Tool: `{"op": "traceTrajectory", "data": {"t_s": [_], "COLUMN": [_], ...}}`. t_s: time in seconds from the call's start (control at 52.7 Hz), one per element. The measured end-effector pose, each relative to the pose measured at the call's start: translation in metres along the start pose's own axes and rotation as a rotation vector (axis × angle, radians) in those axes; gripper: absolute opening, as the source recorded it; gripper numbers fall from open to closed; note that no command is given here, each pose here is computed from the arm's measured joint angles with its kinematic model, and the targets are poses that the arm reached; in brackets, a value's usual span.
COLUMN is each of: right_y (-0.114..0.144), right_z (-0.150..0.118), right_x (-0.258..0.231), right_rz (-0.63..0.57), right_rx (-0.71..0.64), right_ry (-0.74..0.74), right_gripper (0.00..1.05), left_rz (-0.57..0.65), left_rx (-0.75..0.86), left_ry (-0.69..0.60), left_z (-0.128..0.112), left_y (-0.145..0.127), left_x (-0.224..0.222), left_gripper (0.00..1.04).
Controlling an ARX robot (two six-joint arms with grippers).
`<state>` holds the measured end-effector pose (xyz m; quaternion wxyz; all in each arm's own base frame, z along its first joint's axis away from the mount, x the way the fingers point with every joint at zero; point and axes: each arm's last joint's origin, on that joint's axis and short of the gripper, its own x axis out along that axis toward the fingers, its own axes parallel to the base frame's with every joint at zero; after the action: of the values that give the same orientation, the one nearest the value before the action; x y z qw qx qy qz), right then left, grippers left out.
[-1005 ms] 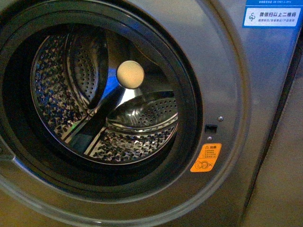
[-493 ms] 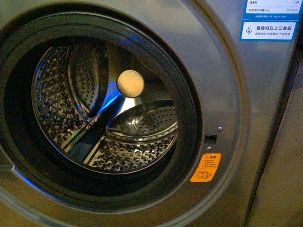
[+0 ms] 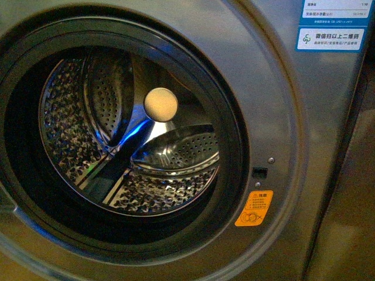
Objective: Put clothes into washing machine
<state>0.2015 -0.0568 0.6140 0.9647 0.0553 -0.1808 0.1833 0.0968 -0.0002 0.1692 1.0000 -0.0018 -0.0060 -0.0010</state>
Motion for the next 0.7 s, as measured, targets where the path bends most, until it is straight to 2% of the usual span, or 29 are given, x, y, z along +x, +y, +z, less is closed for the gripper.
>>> {"op": "traceTrajectory", "data": {"t_s": [0.171,0.304,0.493,0.569,0.702], "right_y": [0.044,0.070,0.073,0.085,0.095], "right_z": [-0.041,-0.058,-0.066,-0.082,-0.104], "right_x": [0.029,0.034,0.030,0.044,0.057], "right_rz": [0.128,0.177,0.260,0.255,0.303], "right_rx": [0.070,0.074,0.081,0.055,0.067], "right_ry": [0.103,0.138,0.168,0.116,0.162], "right_gripper": [0.03,0.03,0.03,0.03,0.03], "left_rz": [0.000,0.000,0.000,0.000,-0.001], "left_rx": [0.000,0.000,0.000,0.000,0.000], "left_ry": [0.000,0.000,0.000,0.000,0.000], "left_z": [0.000,0.000,0.000,0.000,0.000], "left_y": [0.000,0.000,0.000,0.000,0.000], "left_x": [0.000,0.000,0.000,0.000,0.000], "left_gripper": [0.98,0.98,0.98,0.98,0.98]}}
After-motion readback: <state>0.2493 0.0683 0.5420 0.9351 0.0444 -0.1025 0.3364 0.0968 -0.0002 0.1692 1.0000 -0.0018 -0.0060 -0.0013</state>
